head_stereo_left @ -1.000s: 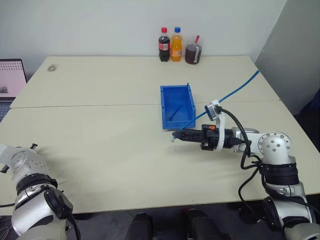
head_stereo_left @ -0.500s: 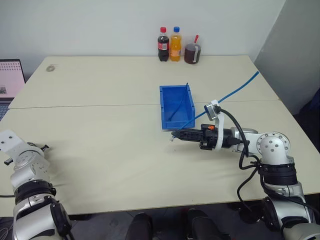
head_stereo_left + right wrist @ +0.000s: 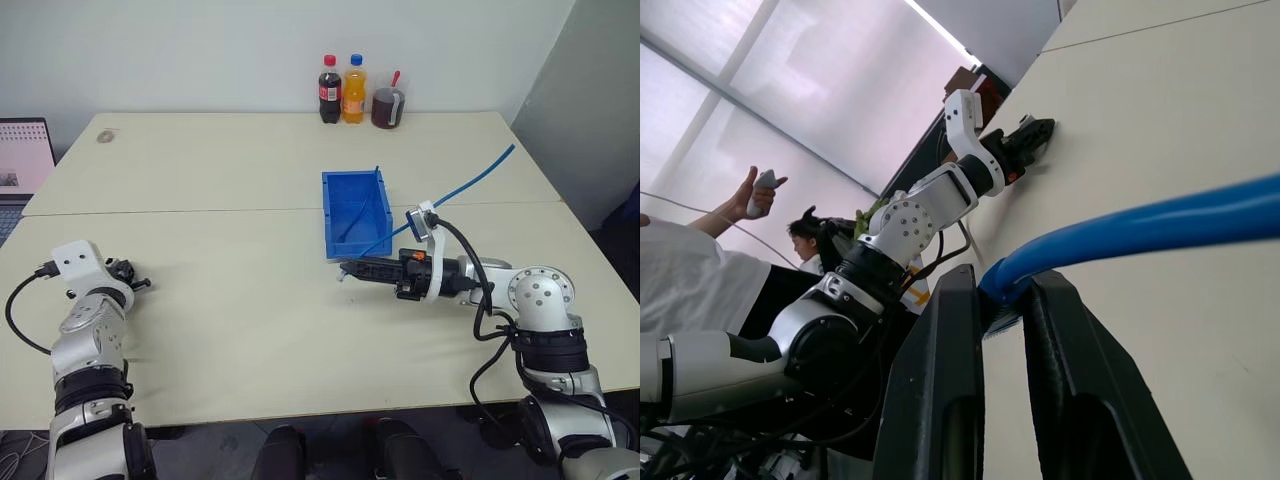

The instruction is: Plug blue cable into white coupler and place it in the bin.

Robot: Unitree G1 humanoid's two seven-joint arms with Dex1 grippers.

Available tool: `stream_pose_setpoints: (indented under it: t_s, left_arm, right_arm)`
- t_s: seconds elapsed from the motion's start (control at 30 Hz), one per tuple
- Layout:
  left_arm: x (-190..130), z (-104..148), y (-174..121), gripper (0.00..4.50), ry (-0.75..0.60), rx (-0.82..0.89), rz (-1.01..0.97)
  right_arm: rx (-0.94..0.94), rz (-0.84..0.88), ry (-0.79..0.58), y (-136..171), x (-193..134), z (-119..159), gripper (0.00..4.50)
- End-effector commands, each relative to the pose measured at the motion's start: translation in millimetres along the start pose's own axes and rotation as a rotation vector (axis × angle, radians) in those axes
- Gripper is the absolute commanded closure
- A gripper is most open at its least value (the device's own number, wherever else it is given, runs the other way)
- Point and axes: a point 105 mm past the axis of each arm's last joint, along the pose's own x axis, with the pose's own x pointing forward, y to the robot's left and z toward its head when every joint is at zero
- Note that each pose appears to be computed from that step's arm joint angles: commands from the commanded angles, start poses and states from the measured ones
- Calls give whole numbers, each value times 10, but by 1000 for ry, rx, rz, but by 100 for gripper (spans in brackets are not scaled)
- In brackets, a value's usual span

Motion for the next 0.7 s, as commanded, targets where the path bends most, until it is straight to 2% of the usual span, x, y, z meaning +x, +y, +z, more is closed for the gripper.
stream_pose_setpoints:
  t_s: [0.03,0.3,0.4,0.5,0.7]
  left_arm:
    - [-18,-137,-29,217,45,-9,-20]
    - [-62,-220,-21,57,60,-55,43]
    - [-87,-258,-35,4,60,-160,93]
    - [-117,-285,-55,4,54,-281,176]
    - [-171,-286,-44,4,42,-398,324]
  right_arm:
    - [-42,16,-26,86,-16,68,423]
    - [-45,10,-24,82,-32,74,423]
    - [-44,8,-22,80,-38,73,423]
    - [-43,7,-20,77,-39,71,423]
    - [-44,4,-20,74,-49,76,423]
